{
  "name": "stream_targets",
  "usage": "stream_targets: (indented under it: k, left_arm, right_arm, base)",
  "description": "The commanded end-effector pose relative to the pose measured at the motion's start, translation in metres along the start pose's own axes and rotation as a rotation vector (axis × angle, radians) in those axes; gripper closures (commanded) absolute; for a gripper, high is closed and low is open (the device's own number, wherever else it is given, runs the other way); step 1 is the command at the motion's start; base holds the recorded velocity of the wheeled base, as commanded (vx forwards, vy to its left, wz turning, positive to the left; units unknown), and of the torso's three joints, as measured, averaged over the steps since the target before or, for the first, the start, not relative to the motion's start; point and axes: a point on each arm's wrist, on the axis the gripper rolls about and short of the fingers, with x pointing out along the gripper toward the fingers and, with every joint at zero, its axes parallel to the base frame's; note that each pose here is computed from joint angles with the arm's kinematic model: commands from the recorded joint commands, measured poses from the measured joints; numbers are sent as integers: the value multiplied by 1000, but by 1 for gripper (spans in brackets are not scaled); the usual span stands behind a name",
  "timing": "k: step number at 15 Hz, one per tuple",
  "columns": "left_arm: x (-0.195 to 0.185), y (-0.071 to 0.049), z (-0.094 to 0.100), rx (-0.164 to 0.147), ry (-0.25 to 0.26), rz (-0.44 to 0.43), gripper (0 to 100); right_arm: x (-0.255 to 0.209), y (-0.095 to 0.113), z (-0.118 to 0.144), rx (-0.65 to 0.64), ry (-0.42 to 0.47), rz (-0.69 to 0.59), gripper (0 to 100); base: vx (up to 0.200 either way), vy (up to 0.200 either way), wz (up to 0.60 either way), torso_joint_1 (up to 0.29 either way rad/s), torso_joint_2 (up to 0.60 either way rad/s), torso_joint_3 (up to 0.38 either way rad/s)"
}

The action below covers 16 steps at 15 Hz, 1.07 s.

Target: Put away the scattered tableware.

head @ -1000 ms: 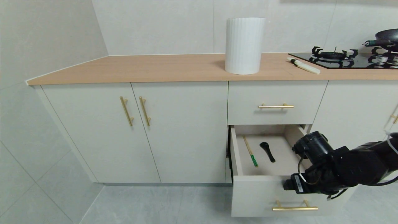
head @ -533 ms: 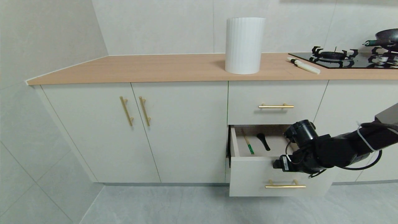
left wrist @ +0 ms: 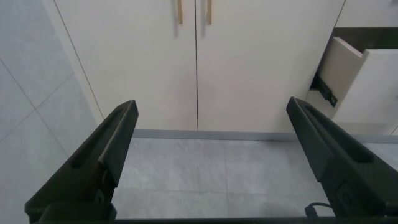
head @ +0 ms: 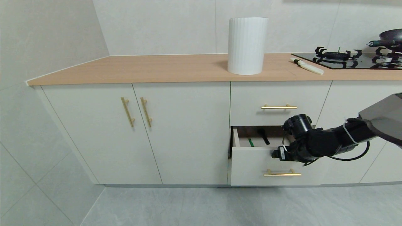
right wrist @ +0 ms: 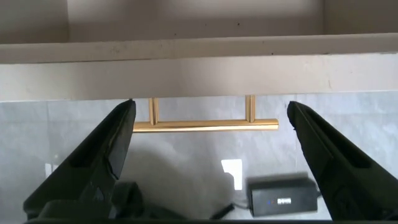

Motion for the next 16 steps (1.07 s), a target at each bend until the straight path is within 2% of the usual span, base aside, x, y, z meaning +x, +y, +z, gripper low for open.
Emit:
stream_targets:
  k: [1,7,16]
  left_arm:
    - [0,0,0,0,0,2,0]
    - [0,0,0,0,0,2,0]
    - [0,0,0,0,0,0,0]
  right_arm:
    - [15,0,7,11,-12,-5,0]
    - [40,-1,26,49,-116,3,0]
    - [80,-2,26,67,-295,25,0]
  base:
    - [0,0,0,0,0,0]
    - [0,0,0,0,0,0]
    - [0,0,0,0,0,0]
